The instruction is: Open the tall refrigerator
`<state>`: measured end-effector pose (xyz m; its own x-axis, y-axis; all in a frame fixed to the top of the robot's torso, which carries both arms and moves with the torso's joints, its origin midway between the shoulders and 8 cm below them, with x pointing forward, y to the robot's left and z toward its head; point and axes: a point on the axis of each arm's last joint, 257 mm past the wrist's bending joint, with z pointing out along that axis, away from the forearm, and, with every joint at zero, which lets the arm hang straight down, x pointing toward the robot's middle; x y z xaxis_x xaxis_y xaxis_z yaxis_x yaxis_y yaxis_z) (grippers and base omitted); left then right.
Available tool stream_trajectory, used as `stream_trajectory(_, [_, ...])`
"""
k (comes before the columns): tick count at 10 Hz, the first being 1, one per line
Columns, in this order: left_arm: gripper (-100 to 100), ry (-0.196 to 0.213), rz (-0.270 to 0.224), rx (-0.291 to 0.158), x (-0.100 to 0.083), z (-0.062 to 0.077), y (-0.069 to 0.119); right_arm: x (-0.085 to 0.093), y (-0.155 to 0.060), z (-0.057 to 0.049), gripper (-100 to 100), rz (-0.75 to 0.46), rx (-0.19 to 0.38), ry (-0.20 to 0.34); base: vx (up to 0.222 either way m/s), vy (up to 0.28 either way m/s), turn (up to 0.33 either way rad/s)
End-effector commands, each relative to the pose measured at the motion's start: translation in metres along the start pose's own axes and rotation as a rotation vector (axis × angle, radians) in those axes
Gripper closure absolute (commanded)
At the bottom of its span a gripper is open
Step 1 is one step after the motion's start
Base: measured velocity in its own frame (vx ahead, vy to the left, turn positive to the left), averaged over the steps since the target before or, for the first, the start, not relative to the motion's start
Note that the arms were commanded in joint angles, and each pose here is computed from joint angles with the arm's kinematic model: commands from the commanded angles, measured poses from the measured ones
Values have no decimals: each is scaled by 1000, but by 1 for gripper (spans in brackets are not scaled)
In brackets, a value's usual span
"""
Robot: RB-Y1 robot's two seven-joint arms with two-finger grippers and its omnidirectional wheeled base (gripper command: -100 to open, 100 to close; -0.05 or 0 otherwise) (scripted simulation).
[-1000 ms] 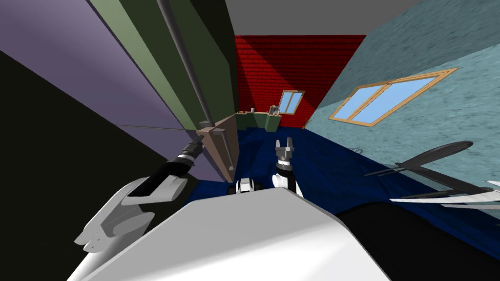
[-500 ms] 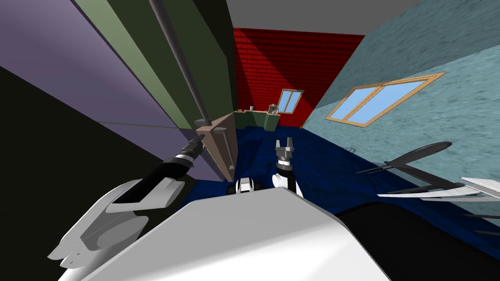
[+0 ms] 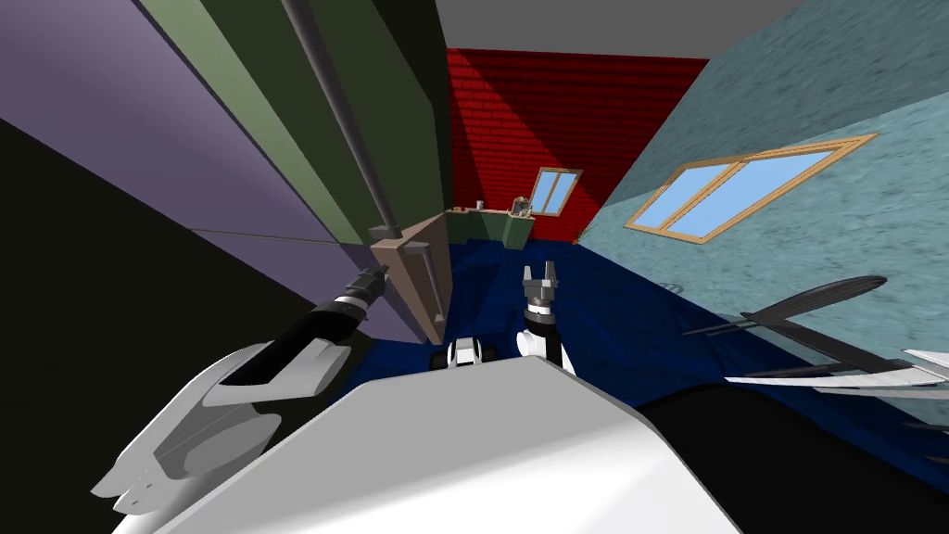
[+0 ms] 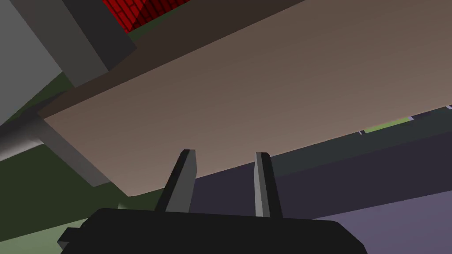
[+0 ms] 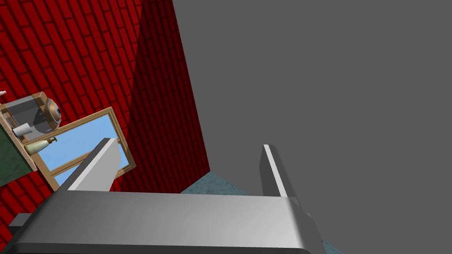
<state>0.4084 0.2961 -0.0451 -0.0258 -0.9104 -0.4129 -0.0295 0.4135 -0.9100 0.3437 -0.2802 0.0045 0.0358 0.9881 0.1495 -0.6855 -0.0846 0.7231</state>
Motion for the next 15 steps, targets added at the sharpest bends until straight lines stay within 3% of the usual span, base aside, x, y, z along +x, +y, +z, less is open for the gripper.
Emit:
stream_trajectory(1, [100, -37, 4, 0, -13, 1, 0, 0, 0, 0, 0, 0, 0, 0, 71, -295, 84])
stream_trajectory(5, [100, -109, 8, -22, -40, 3, 7, 0, 0, 0, 0, 0, 0, 0, 18, -265, 55])
stream_trajectory(6, [100, -109, 8, -22, -40, 3, 7, 0, 0, 0, 0, 0, 0, 0, 43, -260, 60])
stream_trajectory(8, [100, -158, 9, -37, -58, 3, 11, 0, 0, 0, 0, 0, 0, 0, 42, -318, 69])
stream_trajectory(9, [100, -158, 9, -37, -58, 3, 11, 0, 0, 0, 0, 0, 0, 0, 15, -266, 37])
stream_trajectory(12, [100, -231, 9, -59, -86, 1, 18, 0, 0, 0, 0, 0, 0, 0, 54, -332, 68])
stream_trajectory(14, [100, -223, 5, -78, -84, 0, 25, 0, 0, 0, 0, 0, 0, 0, 23, -197, 28])
stream_trajectory(15, [-100, -231, -2, -105, -87, 3, 39, 0, 0, 0, 0, 0, 0, 0, 10, -59, -8])
